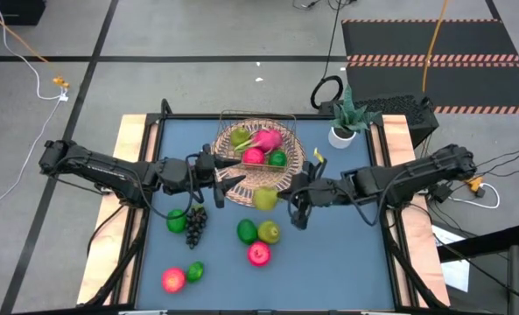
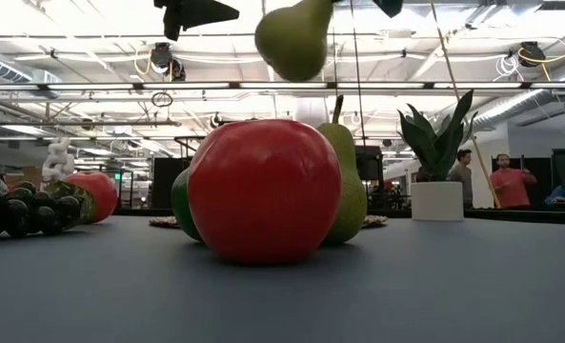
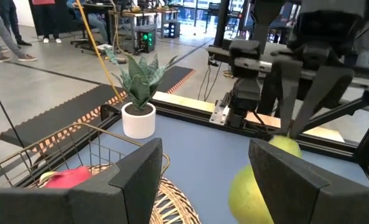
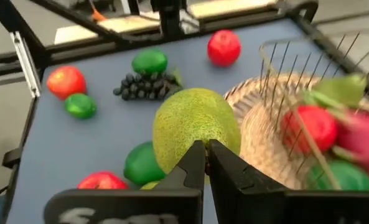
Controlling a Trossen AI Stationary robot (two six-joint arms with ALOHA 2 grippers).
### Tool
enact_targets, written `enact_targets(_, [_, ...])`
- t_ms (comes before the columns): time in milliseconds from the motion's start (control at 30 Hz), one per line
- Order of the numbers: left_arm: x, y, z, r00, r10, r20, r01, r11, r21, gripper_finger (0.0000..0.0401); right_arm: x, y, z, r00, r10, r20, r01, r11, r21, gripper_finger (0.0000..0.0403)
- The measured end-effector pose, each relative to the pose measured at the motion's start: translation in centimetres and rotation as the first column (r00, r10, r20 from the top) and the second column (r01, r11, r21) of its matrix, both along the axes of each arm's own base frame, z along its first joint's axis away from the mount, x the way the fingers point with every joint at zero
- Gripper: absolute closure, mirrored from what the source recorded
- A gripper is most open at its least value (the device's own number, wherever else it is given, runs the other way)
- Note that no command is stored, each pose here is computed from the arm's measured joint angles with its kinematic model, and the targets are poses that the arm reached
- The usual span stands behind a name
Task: Build produce basket
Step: Put the green pear into the gold wire basket
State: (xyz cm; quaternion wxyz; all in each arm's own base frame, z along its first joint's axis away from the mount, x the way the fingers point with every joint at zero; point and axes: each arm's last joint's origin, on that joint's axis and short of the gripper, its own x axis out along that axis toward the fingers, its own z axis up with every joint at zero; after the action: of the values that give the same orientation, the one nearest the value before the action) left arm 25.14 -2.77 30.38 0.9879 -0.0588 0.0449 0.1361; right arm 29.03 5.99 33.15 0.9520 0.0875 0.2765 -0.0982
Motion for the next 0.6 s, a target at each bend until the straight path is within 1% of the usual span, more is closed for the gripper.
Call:
enact_targets(200, [0.0,0.0,0.0,1.0,0.001,0.0,-0.001,1.0,0.0,0.0158,0.9,-2.7,1.0,0.994,-0.038,0.099,0.044,0.997,-0.059,0.0401])
enact_targets(400, [0.0,0.0,0.0,1.0,0.001,0.0,-0.001,1.0,0.0,0.0158,2.3,-6.3,1.5,0.981,-0.013,0.195,0.022,0.999,-0.044,0.0401])
enact_targets(600, [0.0,0.0,-0.2,1.0,0.001,-0.019,-0.001,1.0,0.007,0.0158,3.4,-9.6,0.9,0.975,0.021,0.223,-0.015,0.999,-0.03,0.0401])
